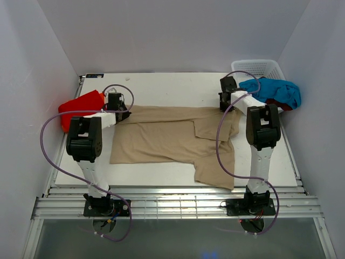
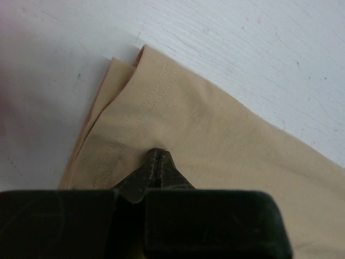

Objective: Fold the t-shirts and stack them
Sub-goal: Fold the tshirt

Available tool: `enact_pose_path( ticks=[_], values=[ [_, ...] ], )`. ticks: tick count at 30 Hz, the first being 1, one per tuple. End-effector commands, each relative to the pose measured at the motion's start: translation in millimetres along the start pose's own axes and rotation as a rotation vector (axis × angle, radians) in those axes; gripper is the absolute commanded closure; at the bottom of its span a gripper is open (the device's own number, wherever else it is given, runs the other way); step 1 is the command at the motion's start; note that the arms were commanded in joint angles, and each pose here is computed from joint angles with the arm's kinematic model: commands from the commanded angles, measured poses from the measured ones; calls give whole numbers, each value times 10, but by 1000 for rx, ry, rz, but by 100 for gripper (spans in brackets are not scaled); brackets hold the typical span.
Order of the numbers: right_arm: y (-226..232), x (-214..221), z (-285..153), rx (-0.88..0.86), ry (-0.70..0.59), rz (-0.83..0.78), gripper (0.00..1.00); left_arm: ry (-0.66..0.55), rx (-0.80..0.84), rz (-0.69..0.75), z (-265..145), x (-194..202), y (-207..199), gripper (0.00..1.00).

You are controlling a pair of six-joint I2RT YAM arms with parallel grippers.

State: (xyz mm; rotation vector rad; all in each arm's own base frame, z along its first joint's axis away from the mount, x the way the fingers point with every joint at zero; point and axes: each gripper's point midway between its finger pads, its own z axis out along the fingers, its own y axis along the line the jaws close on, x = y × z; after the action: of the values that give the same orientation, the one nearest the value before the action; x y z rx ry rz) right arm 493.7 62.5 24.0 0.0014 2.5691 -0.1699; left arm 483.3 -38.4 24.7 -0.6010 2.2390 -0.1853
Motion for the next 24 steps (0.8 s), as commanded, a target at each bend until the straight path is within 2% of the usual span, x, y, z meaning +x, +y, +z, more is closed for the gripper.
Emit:
enact_pose_path(
  ticks=[1, 6, 13, 15, 21, 22, 24],
  values=[
    [-103, 214, 189, 19, 98, 7, 92, 126, -56, 6, 62, 284, 197, 100],
    [-15, 54, 333, -1, 84, 12, 92, 110, -42, 0, 185, 114, 62, 100],
    [120, -439, 593, -55, 22, 22, 92, 73, -44, 12, 357, -123, -50, 100],
    [146, -676, 587, -83, -33, 28, 92, 84, -49, 15, 435, -96, -46, 100],
    [326, -1027, 593, -255, -144, 41, 92, 69, -57, 16, 519, -152, -57, 100],
    [433, -1099, 498, -329, -167, 35, 92, 65, -58, 21, 522, -171, -61, 100],
    [429, -1195, 441, -356, -221, 38, 87, 47, -54, 21, 518, -251, -88, 100]
  ],
)
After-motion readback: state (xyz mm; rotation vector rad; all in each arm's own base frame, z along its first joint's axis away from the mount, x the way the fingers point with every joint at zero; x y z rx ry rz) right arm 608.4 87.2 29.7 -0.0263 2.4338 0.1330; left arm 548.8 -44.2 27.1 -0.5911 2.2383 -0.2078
